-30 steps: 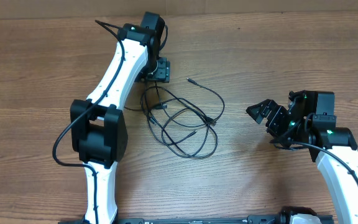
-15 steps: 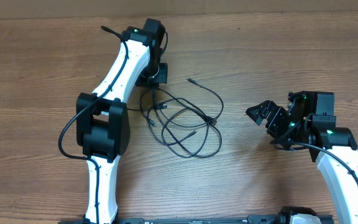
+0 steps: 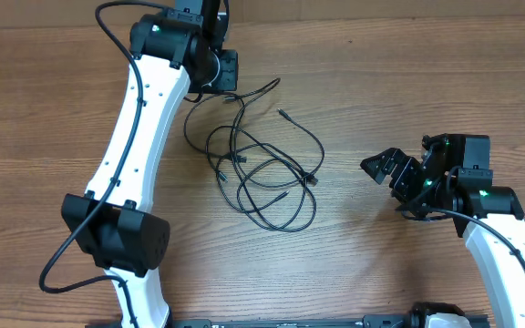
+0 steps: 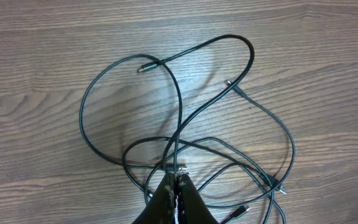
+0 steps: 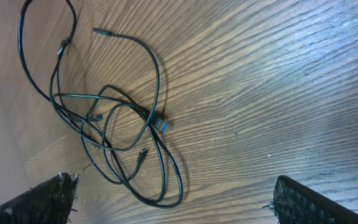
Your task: Untangle cables
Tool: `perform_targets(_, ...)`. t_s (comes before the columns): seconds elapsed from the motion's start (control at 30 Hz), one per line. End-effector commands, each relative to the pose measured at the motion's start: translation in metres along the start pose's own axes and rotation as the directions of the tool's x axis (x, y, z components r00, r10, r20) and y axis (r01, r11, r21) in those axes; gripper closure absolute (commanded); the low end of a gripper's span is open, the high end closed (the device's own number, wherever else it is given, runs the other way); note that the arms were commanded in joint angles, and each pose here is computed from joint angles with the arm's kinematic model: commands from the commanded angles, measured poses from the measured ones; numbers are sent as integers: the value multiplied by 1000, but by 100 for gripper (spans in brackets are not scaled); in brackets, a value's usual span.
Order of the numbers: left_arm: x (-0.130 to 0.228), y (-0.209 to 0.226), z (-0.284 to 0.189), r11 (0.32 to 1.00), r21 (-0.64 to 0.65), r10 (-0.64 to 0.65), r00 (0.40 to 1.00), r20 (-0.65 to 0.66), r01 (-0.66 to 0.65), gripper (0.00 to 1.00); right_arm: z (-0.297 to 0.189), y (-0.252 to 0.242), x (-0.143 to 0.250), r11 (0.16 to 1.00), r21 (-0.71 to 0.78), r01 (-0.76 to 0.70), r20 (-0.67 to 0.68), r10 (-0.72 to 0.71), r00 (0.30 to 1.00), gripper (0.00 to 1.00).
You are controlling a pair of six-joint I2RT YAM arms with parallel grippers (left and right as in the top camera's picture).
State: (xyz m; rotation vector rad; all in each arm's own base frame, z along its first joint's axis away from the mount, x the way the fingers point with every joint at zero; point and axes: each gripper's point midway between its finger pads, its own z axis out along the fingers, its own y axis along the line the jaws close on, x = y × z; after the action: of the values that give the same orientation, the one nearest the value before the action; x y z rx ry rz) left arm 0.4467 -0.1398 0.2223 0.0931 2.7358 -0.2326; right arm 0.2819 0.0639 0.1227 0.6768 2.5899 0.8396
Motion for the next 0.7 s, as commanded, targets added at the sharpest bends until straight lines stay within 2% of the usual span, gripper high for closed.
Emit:
perform_targets(0.0,0,1,1,1000,4,20,1000,-4,-20,62,0,-2,-1,1000,11,5,4,-5,1000,0)
perform_targets(0.1,2,-1,9,999,4,34,999,-22,-34,49,0,-2,-1,1000,11,5,5,-5,1000,0)
perform_targets(0.2,12,-13,35,987,14,162,984,-77,-161,33,0,-2,-2,1000,11,6,6,-6,1000,0)
perform_targets(0.33,27,-24,79,964,33,266,950,-165,-264,17,0,-2,-2,1000,10,7,6,-7,1000,0)
perform_targets(0.5,45,-34,134,951,53,307,920,-244,-303,15,0,-4,-3,1000,24,6,15,-6,1000,0)
perform_targets(0.67,44,-36,151,950,52,311,920,-238,-308,22,0,-4,-3,1000,24,6,14,-6,1000,0)
